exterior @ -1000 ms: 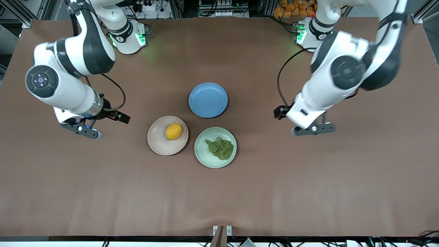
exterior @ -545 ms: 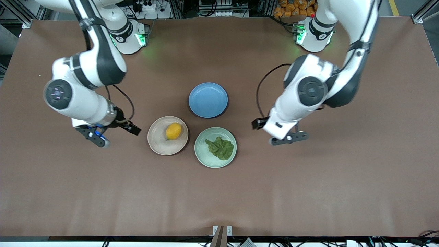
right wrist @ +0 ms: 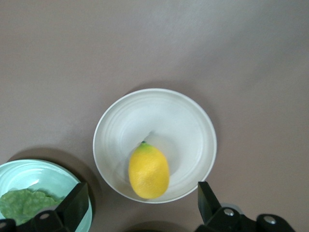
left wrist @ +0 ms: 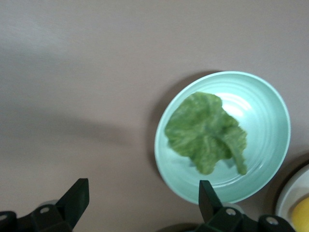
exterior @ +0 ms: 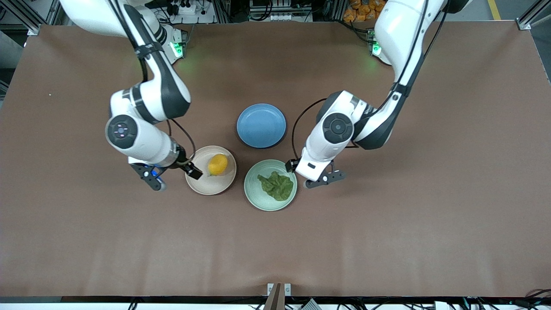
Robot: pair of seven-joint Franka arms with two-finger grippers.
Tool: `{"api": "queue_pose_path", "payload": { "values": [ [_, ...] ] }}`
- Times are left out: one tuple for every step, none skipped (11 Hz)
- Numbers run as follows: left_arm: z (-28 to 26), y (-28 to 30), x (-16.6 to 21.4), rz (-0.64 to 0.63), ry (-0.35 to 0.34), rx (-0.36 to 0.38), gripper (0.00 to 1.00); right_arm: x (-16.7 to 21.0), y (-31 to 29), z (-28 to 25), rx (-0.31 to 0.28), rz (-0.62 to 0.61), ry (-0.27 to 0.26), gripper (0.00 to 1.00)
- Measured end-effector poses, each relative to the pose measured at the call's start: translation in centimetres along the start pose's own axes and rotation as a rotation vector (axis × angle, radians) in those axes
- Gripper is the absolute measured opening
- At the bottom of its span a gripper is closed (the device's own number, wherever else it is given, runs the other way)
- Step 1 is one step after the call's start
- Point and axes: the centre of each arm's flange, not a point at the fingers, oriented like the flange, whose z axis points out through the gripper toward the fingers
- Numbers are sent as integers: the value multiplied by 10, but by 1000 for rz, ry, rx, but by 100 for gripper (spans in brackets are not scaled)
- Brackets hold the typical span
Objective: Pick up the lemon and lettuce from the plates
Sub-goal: 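Reach the right gripper to the lemon while the left gripper reaches the lettuce, then close the right gripper on the lemon while the left gripper grasps the lettuce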
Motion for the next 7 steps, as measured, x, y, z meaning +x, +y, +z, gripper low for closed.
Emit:
{"api": "queue_pose_path", "payload": {
  "values": [
    [9, 7, -2, -23, 15, -21, 100, -10, -9, 12, 4, -1, 7, 100],
    [14, 14, -5, -44, 27, -40, 100, -22, -18, 27, 4, -11, 12, 100],
    [16, 20, -7, -69, 41, -64, 100, -33, -27, 44, 5, -22, 18, 100],
    [18, 26, -8, -104, 59, -95, 100, -40, -33, 61, 8, -36, 26, 100],
    [21, 29, -7, -128, 74, -120, 100, -43, -36, 75, 2, -49, 34, 100],
    [29, 31, -5, -146, 82, -141, 100, -42, -36, 87, -17, -80, 47, 100],
    [38, 34, -4, -163, 80, -169, 100, -41, -35, 95, -34, -103, 54, 100]
  ]
}}
